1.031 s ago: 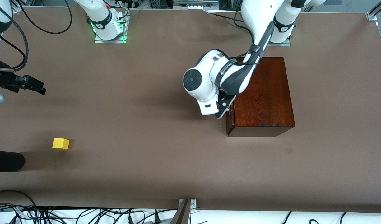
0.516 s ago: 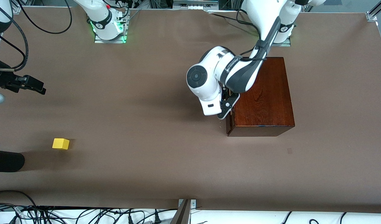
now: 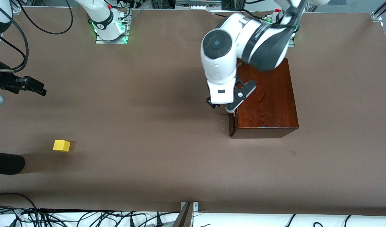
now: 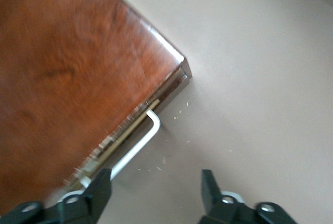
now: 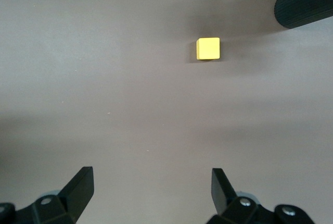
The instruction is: Open drawer, take yellow block, close drawer
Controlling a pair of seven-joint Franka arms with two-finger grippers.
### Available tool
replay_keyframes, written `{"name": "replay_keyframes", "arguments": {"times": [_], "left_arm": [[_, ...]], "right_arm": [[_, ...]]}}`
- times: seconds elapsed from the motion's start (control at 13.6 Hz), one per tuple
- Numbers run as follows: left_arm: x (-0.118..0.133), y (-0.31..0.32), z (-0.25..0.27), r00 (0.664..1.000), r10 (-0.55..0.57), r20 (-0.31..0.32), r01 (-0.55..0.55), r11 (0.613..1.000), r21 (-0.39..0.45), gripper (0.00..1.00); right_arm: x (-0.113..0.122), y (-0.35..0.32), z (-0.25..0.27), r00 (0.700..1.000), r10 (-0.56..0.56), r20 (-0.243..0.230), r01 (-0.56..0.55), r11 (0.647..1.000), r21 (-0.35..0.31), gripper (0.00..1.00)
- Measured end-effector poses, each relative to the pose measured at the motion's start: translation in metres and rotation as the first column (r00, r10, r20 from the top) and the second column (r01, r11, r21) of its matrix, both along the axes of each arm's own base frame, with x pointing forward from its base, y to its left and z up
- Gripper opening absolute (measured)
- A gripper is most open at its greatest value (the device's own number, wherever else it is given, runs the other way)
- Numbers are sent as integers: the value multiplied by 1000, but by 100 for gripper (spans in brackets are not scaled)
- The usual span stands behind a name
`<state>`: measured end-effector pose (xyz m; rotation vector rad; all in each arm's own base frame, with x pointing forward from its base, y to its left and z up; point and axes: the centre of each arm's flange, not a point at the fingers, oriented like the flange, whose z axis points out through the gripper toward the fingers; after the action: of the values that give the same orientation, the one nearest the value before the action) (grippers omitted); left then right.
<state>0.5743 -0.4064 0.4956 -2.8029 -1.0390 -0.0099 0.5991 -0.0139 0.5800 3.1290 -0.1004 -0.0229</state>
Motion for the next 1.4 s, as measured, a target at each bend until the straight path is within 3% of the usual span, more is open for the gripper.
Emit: {"name": "replay_keyframes", "arguments": {"times": [0.15, 0.44, 0.88, 1.1, 1.4], "left_arm": [[6, 43, 33, 990, -130, -56, 128, 991, -27, 100], [30, 156, 87, 958, -273, -82, 265, 960, -93, 100], [39, 301, 114, 864, -496, -91, 479, 863, -161, 100], [28, 342, 102, 826, -562, -45, 549, 820, -160, 100], [-11, 365, 69, 808, -589, 1, 583, 799, -148, 100]], "right_arm": [[0, 0, 0, 1000, 0, 0, 0, 1000, 0, 100], [0, 0, 0, 1000, -1, 1, 1, 1000, 0, 100], [0, 0, 1, 1000, -1, 1, 1, 1000, 0, 100], [0, 0, 1, 1000, -1, 1, 1, 1000, 0, 100], [0, 0, 1, 1000, -1, 1, 1, 1000, 0, 100]]}}
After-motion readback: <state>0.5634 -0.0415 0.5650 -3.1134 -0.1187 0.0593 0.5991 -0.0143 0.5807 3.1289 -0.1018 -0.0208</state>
